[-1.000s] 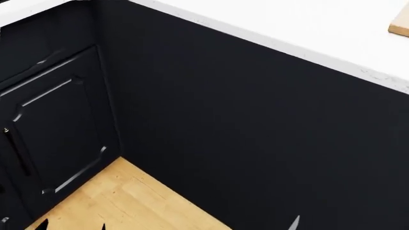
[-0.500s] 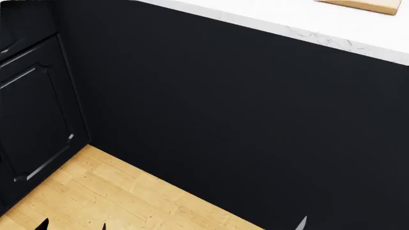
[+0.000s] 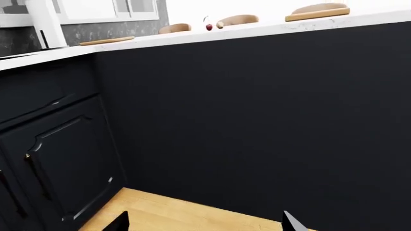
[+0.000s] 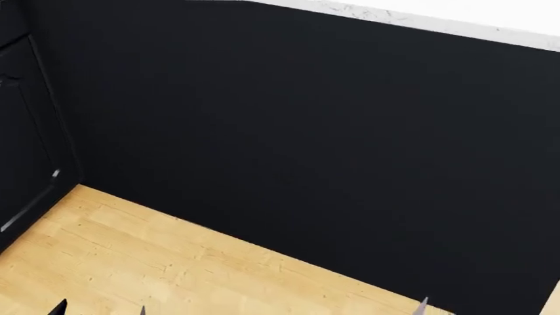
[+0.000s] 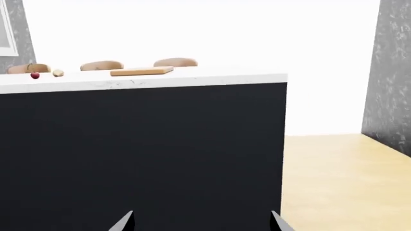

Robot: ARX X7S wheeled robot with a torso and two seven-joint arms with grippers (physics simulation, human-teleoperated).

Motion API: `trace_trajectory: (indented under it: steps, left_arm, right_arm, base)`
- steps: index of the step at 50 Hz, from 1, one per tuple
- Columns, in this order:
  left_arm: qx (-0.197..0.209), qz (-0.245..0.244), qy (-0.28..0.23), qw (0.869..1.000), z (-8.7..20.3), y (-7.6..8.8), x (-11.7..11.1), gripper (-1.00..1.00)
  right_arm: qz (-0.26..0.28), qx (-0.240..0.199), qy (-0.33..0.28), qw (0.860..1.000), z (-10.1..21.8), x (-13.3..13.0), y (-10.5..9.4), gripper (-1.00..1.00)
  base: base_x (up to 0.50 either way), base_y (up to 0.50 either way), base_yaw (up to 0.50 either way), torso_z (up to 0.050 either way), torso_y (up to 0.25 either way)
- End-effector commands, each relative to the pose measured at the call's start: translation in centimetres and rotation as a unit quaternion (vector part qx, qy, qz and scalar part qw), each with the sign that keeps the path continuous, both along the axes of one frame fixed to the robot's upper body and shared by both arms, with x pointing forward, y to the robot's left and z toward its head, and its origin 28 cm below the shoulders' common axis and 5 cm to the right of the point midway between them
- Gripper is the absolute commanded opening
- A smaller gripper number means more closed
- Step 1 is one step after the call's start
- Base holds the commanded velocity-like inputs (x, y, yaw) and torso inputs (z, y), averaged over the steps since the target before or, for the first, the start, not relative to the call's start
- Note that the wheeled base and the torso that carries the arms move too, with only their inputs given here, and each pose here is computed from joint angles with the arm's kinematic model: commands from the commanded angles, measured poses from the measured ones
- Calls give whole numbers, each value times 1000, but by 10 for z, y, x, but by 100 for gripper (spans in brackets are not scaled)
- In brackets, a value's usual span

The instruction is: Place the cherry and the sweet potato on separate cutting boards.

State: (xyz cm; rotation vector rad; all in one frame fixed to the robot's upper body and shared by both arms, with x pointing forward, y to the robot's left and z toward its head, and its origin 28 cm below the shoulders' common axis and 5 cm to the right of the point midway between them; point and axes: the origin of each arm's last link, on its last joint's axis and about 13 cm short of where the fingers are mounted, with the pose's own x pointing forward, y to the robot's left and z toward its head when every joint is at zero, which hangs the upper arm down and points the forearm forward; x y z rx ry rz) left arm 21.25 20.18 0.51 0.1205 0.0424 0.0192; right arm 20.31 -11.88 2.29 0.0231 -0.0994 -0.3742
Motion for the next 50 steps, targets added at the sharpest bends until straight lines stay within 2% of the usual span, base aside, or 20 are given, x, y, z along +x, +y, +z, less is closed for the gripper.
trace_trajectory:
  steps: [1,50]
  left_arm:
    - [-30,-4,-5,1000,3,0,1,100]
    - [-31,-5,-6,999,4,-1,1,100]
  right_arm:
    - [-6,3,-5,1000,1,0,-1,100]
    - [-10,11,-7,1000,1,0,-1,100]
  base:
    - [-177,451,-375,0,0]
    - [-124,471,-352,0,0]
